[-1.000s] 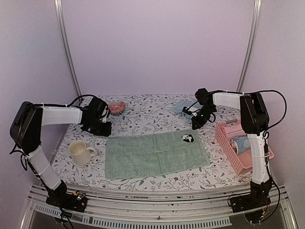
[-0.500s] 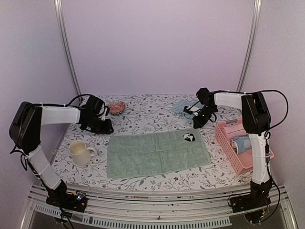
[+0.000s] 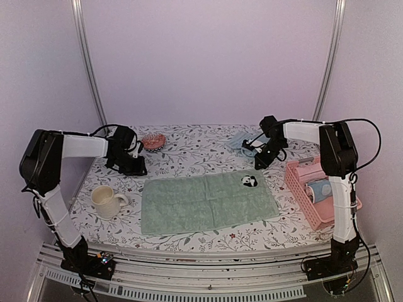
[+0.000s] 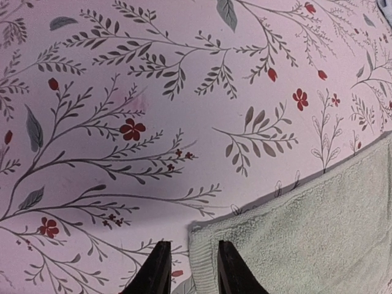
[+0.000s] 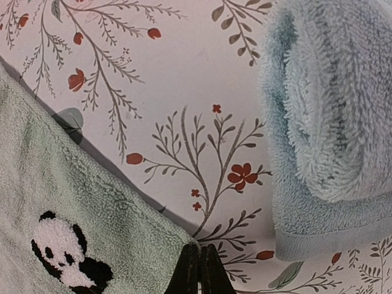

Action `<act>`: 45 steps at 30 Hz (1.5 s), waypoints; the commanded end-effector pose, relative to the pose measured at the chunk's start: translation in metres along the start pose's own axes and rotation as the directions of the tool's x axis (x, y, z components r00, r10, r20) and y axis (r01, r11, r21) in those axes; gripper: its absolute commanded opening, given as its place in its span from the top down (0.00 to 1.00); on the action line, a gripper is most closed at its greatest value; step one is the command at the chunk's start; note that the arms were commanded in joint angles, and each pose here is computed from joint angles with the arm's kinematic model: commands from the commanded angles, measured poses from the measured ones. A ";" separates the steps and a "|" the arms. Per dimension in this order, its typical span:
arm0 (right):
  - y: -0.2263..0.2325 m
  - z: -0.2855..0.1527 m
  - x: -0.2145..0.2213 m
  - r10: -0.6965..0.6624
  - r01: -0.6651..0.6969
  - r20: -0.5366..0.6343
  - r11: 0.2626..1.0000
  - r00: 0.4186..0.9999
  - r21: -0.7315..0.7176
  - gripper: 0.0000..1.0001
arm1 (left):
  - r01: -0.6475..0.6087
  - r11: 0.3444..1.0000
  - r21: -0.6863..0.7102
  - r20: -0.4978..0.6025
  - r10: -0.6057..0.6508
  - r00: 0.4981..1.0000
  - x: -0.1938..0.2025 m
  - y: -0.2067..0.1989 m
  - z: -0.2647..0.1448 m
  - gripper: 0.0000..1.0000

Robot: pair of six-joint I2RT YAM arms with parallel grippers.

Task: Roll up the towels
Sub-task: Pick up the towel from the center of the board.

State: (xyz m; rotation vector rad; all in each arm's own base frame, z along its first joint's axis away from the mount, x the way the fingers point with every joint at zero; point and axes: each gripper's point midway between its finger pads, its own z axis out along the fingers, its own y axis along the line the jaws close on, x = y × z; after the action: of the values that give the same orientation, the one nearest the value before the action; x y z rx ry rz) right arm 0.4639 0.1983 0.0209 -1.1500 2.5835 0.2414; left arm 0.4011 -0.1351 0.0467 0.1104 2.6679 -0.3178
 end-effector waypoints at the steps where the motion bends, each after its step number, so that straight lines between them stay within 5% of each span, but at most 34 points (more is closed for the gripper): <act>1: 0.000 -0.011 -0.009 -0.009 0.010 0.030 1.000 1.000 -0.007 0.97 | -0.037 0.998 -0.050 -0.061 0.034 0.998 0.011 0.007 0.007 0.71; 16: 0.003 -0.005 -0.004 -0.007 0.007 0.013 1.000 1.000 -0.024 0.97 | -0.139 0.987 -0.076 -0.185 0.123 0.975 0.032 -0.009 0.033 0.70; 27: 0.004 -0.002 -0.001 -0.010 0.010 0.006 1.000 1.000 -0.029 0.97 | -0.161 0.973 -0.164 -0.274 0.112 0.955 0.055 0.010 0.048 0.81; 31: 0.004 0.000 0.000 -0.010 0.010 0.000 1.000 1.000 -0.028 0.97 | -0.160 0.971 -0.177 -0.277 0.107 0.955 0.057 0.013 0.052 0.92; 37: -0.008 -0.009 -0.003 -0.005 0.005 0.012 1.000 1.000 0.019 0.97 | -0.156 0.976 -0.152 -0.183 0.127 0.975 0.030 0.002 0.041 1.00; 45: -0.050 -0.055 -0.027 -0.003 -0.012 0.109 0.990 0.994 0.141 0.98 | -0.147 0.986 -0.085 0.101 0.155 0.983 -0.037 -0.028 -0.020 1.00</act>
State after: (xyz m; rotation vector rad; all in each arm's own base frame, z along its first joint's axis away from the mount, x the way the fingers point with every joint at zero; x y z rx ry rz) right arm 0.4753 0.1871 0.0294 -1.1288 2.5711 0.2158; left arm 0.4024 -0.1476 0.0339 0.2612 2.7203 -0.1021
